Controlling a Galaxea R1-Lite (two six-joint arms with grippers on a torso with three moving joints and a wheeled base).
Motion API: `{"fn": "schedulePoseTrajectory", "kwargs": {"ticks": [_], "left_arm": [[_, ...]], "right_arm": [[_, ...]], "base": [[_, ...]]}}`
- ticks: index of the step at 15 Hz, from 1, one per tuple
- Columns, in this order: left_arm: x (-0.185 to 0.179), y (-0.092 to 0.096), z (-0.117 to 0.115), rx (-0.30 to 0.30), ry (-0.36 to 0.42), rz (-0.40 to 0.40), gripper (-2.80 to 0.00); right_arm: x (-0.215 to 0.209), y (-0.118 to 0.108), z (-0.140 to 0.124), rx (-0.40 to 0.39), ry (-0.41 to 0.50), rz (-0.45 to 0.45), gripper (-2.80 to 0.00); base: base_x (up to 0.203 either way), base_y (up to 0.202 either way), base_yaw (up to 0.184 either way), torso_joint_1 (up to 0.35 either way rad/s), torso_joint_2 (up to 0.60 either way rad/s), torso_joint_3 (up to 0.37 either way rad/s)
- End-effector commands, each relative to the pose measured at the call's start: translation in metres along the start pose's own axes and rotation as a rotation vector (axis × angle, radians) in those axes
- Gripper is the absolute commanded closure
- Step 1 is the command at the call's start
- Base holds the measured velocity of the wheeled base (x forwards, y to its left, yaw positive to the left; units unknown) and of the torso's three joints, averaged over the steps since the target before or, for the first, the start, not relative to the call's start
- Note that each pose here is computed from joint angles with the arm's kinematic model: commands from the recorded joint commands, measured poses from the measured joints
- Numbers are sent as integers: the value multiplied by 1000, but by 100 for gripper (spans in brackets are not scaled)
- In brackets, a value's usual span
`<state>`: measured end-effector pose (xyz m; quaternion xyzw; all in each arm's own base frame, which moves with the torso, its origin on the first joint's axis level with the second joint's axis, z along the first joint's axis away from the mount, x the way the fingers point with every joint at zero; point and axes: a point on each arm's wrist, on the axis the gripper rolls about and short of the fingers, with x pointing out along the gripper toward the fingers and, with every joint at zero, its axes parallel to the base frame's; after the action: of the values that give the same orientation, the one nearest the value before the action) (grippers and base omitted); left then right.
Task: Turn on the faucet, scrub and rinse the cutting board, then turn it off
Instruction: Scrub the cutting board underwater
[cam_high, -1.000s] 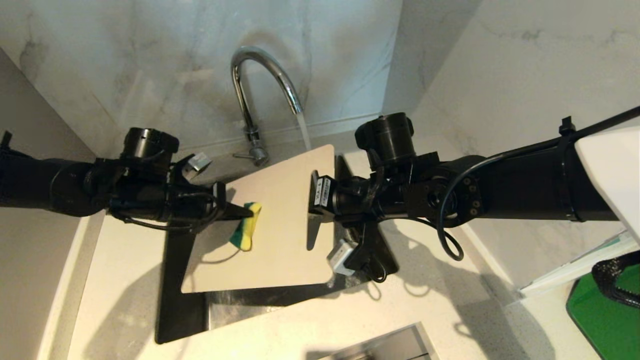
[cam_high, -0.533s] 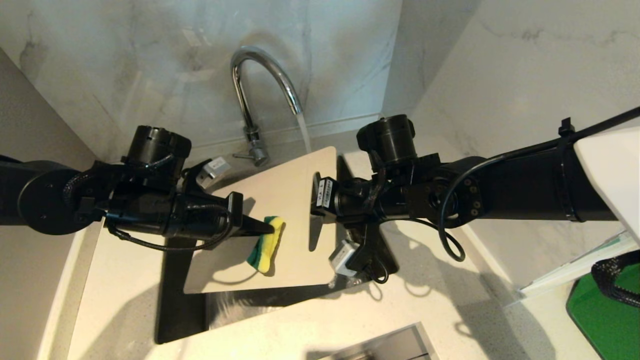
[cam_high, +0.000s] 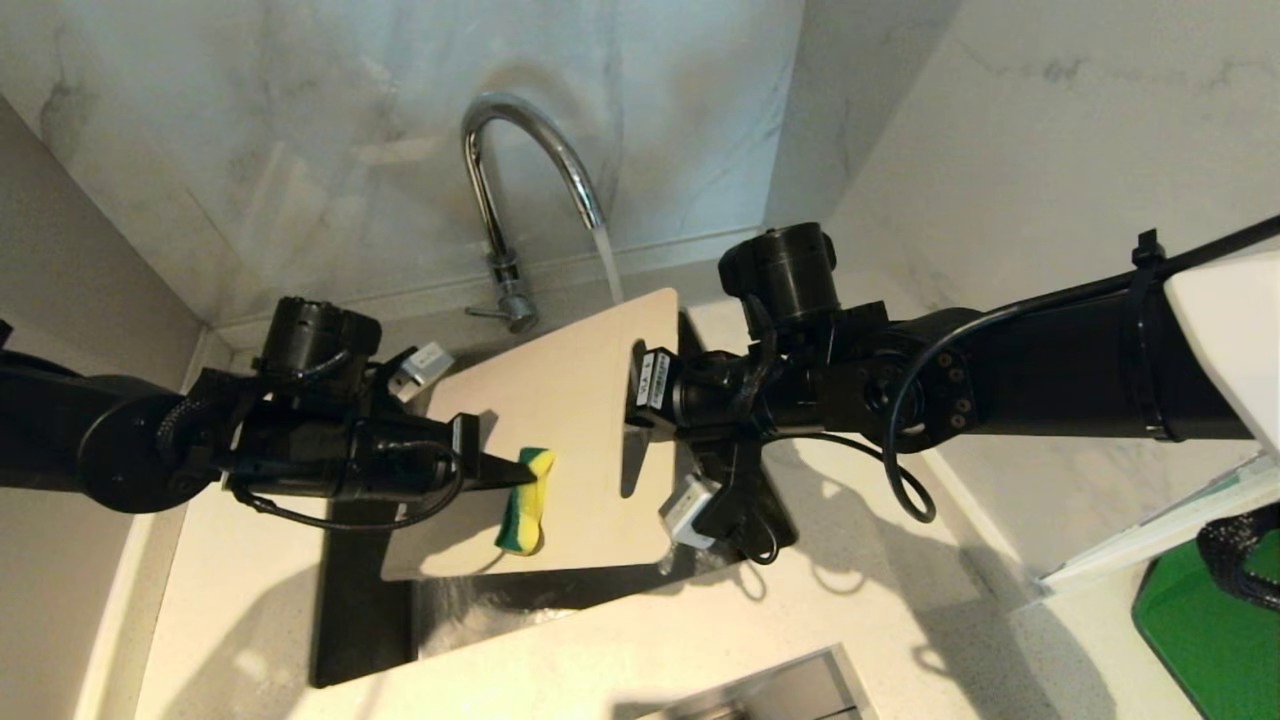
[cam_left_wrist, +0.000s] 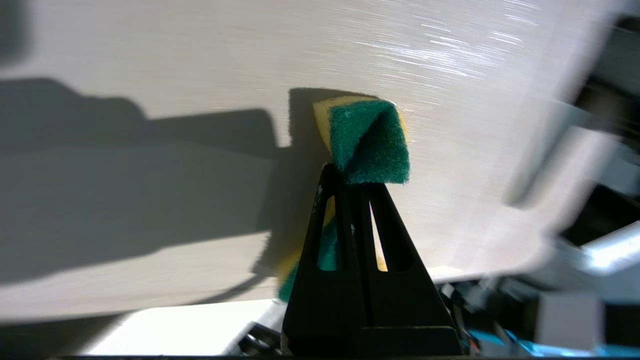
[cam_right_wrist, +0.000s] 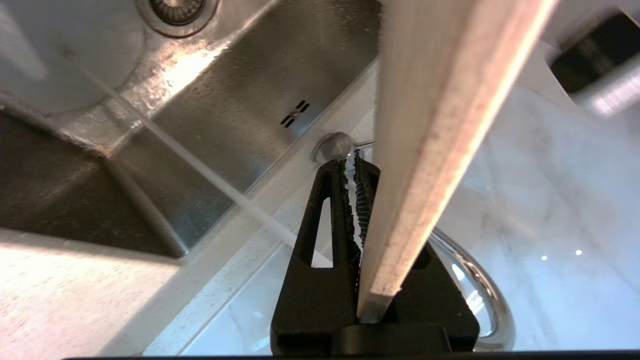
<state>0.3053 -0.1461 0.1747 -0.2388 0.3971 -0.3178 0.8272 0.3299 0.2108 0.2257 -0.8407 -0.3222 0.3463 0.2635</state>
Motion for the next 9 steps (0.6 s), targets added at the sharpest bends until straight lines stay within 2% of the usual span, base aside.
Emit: {"fn": "schedulePoseTrajectory", "kwargs": {"ticks": [1,4,9], "left_arm": [[3,38,-3,-45,-7,66,0],[-5,86,0,-69,-19,150,0],[-18,157,0,-148,-24,208,0]], "right_arm": [[0,1,1,0,-3,1,0],[-1,2,0,9,0,3,0],[0,7,2,17,-6,16,0]], "base": [[0,0,0,0,0,0],[0,0,0,0,0,0],[0,0,0,0,0,0]]}}
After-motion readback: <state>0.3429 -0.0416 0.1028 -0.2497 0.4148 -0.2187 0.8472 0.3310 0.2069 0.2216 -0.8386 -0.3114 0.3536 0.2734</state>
